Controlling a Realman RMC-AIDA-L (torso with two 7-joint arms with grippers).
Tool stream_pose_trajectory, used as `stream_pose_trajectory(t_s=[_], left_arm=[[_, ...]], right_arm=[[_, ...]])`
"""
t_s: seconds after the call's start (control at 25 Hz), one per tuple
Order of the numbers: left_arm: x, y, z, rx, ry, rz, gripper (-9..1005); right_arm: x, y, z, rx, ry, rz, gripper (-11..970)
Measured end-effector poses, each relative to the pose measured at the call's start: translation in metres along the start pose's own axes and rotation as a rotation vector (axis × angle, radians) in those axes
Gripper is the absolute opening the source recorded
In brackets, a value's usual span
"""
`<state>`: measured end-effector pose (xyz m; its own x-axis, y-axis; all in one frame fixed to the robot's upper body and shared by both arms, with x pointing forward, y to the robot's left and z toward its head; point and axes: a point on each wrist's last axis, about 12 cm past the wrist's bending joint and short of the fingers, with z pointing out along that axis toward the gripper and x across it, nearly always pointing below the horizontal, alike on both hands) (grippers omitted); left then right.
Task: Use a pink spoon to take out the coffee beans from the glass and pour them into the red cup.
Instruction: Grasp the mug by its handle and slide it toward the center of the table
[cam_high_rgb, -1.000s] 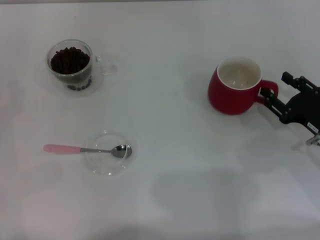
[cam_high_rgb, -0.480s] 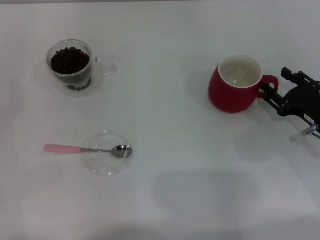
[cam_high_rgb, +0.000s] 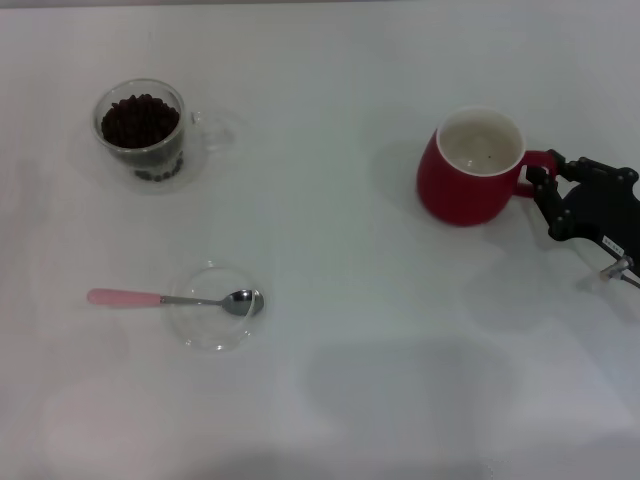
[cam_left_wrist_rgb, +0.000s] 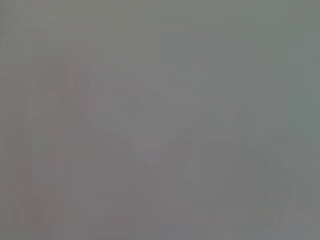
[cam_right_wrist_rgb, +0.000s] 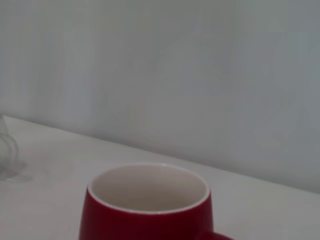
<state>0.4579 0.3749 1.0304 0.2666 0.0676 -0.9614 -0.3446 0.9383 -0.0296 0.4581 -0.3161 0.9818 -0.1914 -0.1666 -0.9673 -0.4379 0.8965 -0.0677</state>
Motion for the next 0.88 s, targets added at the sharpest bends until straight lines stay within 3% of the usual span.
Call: stream_pose_trajectory(t_s=[0.16,0.4,0.88], left_arm=[[0.0,0.0,0.0,0.0,0.001,0.001,891],[0.0,0.001,-0.001,-0.001,0.003,0.002,890],[0.0,0.001,0.0,-0.001,0.002,0.003,890]], right_arm=[[-0.003,0.001,0.003,-0.015,-0.013,-0.007,233],[-0.007,0.008,0.008,-0.067,-0.029,-0.028,168],[-0.01,0.037,0.016,-0.234,-0.036,-0.063,200]])
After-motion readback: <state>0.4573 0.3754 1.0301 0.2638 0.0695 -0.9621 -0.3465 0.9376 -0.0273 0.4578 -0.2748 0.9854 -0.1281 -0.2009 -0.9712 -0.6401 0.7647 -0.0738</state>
